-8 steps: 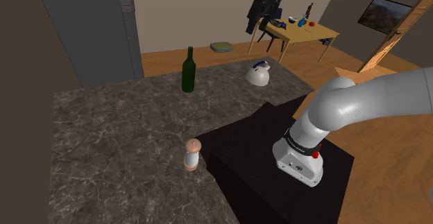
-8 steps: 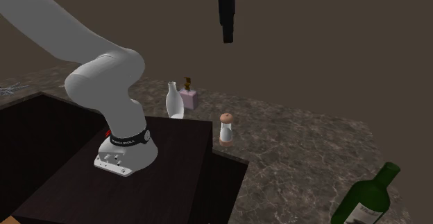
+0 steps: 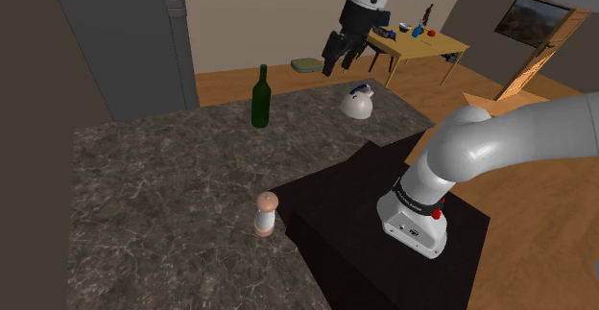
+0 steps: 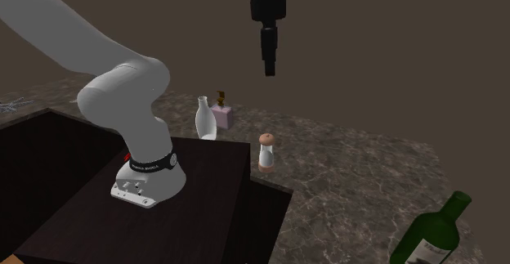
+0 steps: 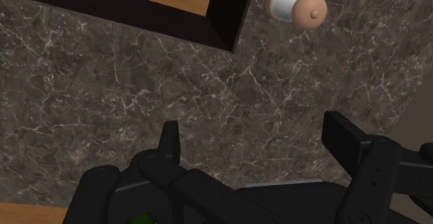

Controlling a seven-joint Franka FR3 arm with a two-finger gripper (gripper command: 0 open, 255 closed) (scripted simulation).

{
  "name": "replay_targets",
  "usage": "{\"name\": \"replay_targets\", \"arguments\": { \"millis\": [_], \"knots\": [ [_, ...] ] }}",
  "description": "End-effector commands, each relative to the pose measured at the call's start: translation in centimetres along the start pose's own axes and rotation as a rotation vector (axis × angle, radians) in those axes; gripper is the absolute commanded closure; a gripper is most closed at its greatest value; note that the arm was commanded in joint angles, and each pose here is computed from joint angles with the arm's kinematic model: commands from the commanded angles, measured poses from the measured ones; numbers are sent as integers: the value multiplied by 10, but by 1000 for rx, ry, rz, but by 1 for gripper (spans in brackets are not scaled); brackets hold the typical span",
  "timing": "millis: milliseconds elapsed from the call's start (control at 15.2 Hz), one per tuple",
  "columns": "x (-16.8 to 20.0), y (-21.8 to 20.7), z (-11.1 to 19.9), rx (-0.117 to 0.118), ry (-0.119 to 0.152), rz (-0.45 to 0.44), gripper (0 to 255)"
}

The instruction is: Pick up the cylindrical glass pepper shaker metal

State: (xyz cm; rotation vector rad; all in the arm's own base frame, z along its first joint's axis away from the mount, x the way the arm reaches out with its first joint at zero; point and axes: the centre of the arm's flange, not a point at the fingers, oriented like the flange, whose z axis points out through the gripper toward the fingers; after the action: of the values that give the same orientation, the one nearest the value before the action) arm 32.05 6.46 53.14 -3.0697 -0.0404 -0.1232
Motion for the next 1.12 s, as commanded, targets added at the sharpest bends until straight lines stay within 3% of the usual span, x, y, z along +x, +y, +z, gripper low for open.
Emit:
{"name": "replay_targets", "arguments": {
  "millis": [0, 1056],
  "knots": [
    [-3, -15, 23, -3, 0, 5, 0],
    [-8, -118, 209, -25, -15, 39, 0]
  ]
}}
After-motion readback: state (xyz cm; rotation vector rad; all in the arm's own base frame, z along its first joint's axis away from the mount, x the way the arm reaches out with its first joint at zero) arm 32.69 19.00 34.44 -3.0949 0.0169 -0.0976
